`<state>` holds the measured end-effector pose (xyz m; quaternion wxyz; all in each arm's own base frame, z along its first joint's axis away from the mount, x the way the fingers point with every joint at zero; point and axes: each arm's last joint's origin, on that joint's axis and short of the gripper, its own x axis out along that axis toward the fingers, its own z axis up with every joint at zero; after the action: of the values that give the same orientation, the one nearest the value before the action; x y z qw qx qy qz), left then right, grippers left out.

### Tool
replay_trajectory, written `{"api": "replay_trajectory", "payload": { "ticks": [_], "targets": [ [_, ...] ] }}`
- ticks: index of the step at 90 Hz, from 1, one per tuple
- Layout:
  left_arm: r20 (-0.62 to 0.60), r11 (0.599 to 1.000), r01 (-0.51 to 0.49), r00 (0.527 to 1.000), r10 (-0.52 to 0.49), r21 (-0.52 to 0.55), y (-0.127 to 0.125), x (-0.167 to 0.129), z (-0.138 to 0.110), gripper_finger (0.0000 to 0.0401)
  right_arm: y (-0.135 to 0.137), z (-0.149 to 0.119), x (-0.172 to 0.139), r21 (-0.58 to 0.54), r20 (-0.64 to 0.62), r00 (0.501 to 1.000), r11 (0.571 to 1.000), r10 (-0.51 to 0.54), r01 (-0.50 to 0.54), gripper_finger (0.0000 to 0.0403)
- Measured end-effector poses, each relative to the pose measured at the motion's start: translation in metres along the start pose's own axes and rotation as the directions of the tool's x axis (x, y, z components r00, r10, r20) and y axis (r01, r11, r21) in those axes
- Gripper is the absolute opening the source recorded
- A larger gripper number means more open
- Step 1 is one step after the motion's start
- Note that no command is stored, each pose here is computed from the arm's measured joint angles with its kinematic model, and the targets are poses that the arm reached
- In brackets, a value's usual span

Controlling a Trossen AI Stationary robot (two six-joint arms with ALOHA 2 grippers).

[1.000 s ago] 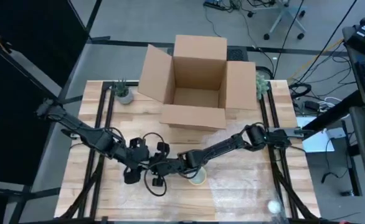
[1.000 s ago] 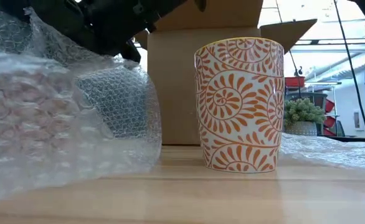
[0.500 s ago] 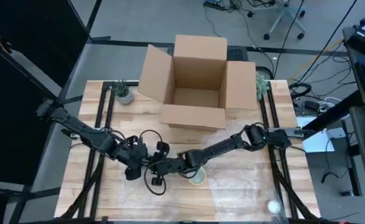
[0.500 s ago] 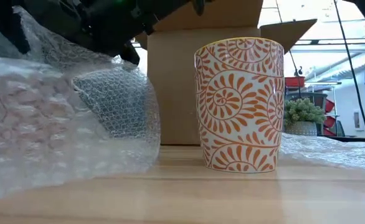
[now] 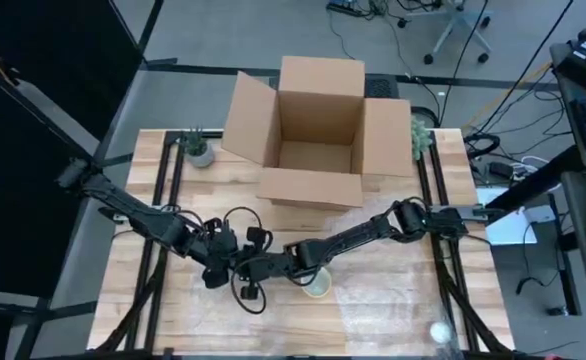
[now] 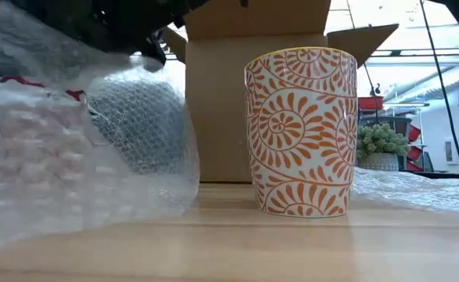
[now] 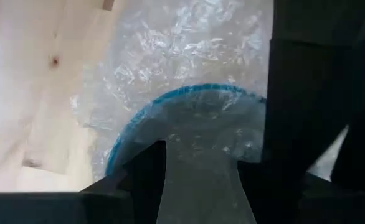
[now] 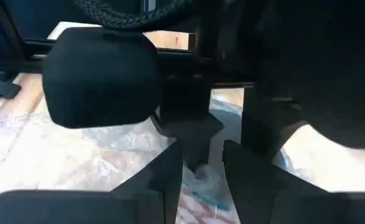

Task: Wrap mug
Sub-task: Wrap the red mug with the bubble wrap

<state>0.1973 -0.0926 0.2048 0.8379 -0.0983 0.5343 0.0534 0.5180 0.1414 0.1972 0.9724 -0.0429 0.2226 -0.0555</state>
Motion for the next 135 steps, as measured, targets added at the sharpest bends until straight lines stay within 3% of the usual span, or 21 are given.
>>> {"api": "replay_trajectory", "payload": {
  "ticks": [48, 64, 84, 95, 105, 116, 135],
  "targets": [
    [0.025, 0.999, 0.032, 0.999, -0.032, 0.019, -0.004, -0.003, 0.005, 0.0183, -0.005, -0.011, 0.007, 0.054, -0.071, 0.997, 0.999, 0.011, -0.007, 0.0102],
    [-0.004, 0.999, 0.015, 1.000, -0.015, 0.053, -0.005, -0.025, 0.013, 0.0183, -0.006, -0.011, 0.007, 0.054, -0.076, 0.997, 0.998, 0.020, -0.016, 0.0102],
    [0.044, 0.998, 0.042, 0.998, -0.044, 0.044, -0.003, -0.059, 0.021, 0.0183, -0.006, -0.011, 0.007, 0.049, -0.076, 0.997, 0.999, 0.023, -0.020, 0.0102],
    [-0.018, 1.000, -0.001, 1.000, 0.001, -0.011, 0.006, -0.074, 0.010, 0.0183, -0.005, -0.012, 0.008, 0.047, -0.077, 0.997, 0.999, 0.024, -0.021, 0.0102],
    [-0.134, 0.987, -0.107, 0.987, 0.091, -0.119, 0.018, -0.083, -0.006, 0.0183, -0.005, -0.012, 0.008, 0.047, -0.076, 0.997, 0.999, 0.024, -0.021, 0.0102],
    [-0.245, 0.962, -0.215, 0.954, 0.171, -0.166, 0.026, -0.084, -0.024, 0.0183, -0.005, -0.012, 0.008, 0.047, -0.076, 0.997, 0.999, 0.025, -0.021, 0.0102],
    [-0.229, 0.977, -0.143, 0.968, 0.105, -0.160, 0.019, -0.059, -0.037, 0.0183, -0.005, -0.012, 0.008, 0.046, -0.076, 0.997, 0.999, 0.026, -0.023, 0.0102]
  ]
}}
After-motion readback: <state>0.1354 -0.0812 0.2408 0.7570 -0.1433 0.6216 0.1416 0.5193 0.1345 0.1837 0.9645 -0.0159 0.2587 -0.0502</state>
